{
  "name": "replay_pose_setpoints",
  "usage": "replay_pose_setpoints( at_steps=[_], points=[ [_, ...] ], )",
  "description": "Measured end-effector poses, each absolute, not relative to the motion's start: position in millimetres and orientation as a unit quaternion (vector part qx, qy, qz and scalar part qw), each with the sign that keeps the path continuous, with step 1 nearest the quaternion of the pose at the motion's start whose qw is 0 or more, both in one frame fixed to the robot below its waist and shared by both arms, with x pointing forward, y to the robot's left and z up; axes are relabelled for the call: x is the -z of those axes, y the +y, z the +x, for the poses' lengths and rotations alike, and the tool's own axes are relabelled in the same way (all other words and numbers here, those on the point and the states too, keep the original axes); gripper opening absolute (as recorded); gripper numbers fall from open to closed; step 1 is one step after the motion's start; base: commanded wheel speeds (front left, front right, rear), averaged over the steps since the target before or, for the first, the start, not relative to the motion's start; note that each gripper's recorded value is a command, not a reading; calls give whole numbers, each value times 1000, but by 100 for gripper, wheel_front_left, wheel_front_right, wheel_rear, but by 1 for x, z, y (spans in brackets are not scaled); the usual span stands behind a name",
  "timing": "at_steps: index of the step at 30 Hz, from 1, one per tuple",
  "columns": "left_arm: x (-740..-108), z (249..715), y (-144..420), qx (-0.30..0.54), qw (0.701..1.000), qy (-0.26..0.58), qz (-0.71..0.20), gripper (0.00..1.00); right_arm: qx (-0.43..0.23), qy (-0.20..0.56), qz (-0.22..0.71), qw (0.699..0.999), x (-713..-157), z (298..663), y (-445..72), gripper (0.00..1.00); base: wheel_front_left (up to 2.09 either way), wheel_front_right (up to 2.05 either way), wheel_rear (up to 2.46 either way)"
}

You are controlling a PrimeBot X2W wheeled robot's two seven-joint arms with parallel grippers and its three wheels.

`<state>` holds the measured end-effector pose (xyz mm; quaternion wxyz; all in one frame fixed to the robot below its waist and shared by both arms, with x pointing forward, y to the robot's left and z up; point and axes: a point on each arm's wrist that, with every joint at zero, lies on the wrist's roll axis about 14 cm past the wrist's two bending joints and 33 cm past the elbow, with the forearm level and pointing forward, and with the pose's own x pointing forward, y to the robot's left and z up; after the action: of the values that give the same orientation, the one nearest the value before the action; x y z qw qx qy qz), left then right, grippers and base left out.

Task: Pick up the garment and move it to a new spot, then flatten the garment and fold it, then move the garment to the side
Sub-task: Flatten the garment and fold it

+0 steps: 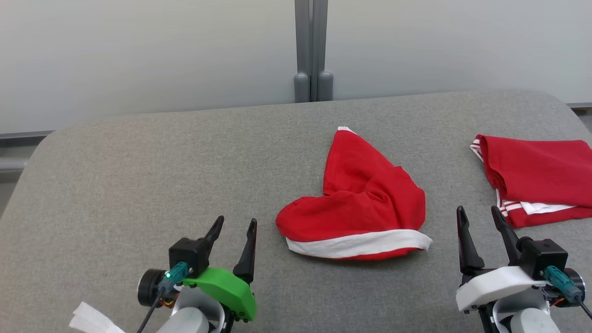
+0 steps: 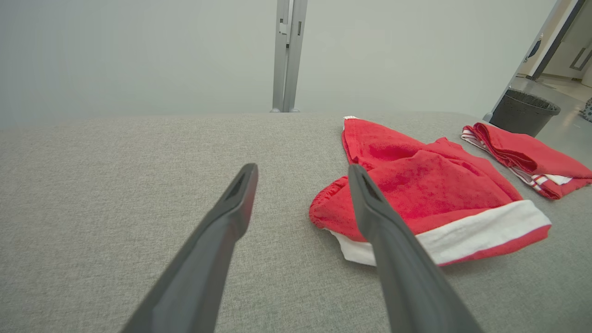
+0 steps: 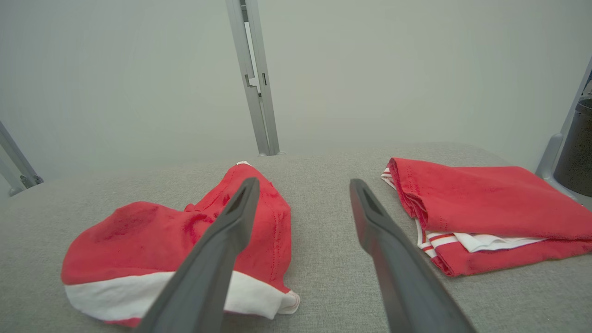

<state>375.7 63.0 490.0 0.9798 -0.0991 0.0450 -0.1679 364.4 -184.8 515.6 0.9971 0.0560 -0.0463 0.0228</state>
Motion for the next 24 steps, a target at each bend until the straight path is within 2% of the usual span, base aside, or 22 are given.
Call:
replay_pose_setpoints(
  at_steps=[10, 15, 24],
  points=[
    [-469, 374, 69, 150, 980, 70, -111, 100, -9, -45, 56, 997, -514, 359, -194, 100, 0, 0, 0],
    [-428, 368, 59, 172, 971, 141, -89, 100, -5, -46, 55, 997, -514, 359, -197, 100, 0, 0, 0],
    [-407, 389, 20, 228, 952, 190, -76, 100, 17, -35, 46, 998, -510, 361, -211, 100, 0, 0, 0]
  ],
)
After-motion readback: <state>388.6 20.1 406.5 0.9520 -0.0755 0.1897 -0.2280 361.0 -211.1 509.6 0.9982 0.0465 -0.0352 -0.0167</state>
